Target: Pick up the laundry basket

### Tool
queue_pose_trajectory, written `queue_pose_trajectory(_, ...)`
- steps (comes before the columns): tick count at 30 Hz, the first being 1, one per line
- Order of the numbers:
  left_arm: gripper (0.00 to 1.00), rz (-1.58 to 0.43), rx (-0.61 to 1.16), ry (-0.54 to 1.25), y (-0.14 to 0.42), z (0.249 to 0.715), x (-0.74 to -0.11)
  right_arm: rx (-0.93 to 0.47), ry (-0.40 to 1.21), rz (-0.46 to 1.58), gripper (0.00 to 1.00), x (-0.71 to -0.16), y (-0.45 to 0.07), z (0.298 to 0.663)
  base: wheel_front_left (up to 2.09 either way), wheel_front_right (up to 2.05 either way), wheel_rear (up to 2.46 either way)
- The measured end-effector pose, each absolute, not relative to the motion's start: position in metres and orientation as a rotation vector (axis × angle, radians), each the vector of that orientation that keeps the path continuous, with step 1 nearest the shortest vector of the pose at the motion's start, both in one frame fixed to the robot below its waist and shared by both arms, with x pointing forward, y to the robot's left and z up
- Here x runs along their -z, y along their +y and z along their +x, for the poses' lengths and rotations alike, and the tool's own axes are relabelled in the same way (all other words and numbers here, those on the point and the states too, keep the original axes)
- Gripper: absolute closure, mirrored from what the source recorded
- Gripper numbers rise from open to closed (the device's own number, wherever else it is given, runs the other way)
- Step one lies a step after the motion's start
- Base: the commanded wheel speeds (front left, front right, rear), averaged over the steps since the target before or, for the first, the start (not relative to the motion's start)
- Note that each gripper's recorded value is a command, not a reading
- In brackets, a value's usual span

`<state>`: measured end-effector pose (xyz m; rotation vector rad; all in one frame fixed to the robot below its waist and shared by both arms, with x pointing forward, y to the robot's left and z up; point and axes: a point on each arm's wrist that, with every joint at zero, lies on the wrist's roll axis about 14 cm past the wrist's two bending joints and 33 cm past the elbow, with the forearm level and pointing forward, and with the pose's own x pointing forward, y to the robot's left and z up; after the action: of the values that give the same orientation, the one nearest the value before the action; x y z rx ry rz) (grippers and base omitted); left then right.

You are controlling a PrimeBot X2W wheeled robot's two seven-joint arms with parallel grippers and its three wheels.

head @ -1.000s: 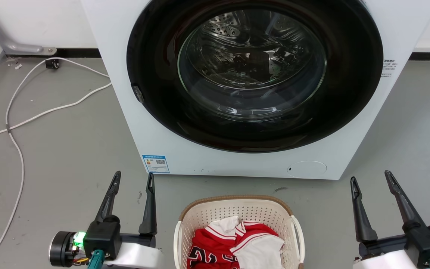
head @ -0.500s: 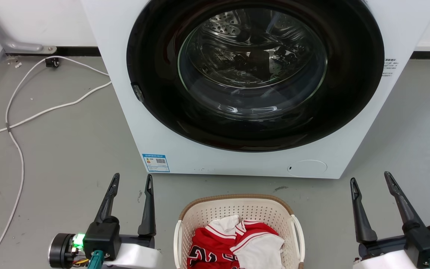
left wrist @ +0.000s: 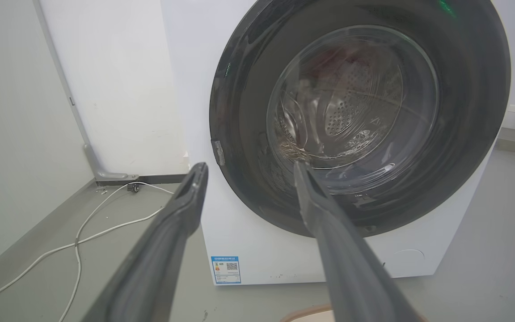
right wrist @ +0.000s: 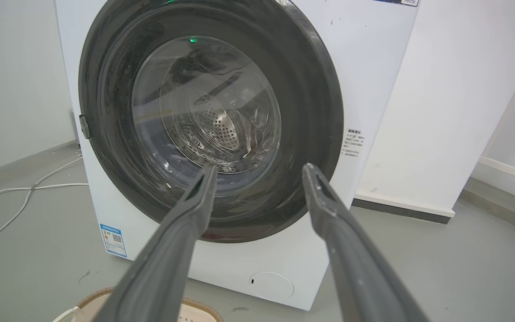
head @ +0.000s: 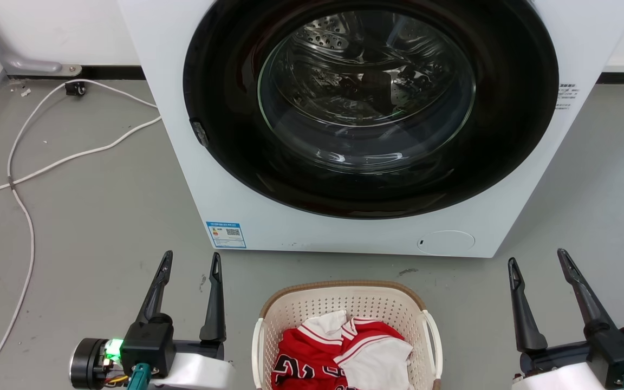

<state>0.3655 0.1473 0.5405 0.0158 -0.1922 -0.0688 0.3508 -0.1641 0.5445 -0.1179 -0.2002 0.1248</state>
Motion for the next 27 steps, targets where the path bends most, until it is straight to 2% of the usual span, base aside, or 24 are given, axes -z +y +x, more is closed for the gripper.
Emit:
queue_pose_trajectory(7, 0.0, 0.015, 0.068, -0.174, 0.148, 0.371, -0.534, -0.125, -0.188, -0.113, 0.0, -0.541, -0.164, 0.356, 0.0, 0.0, 0.0)
queue_pose_trajectory(13, 0.0, 0.019, 0.072, -0.14, 0.15, 0.389, -0.523, -0.143, -0.176, -0.118, 0.0, -0.535, -0.159, 0.374, 0.0, 0.0, 0.0)
queue_pose_trajectory(18, 0.0, 0.018, 0.085, -0.095, 0.15, 0.419, -0.506, -0.185, -0.066, -0.119, 0.0, -0.496, -0.147, 0.398, 0.0, 0.0, 0.0)
queue_pose_trajectory(27, 0.0, 0.011, 0.137, 0.146, 0.147, 0.46, -0.418, -0.227, 0.124, -0.135, 0.0, -0.424, -0.139, 0.443, 0.0, 0.0, 0.0)
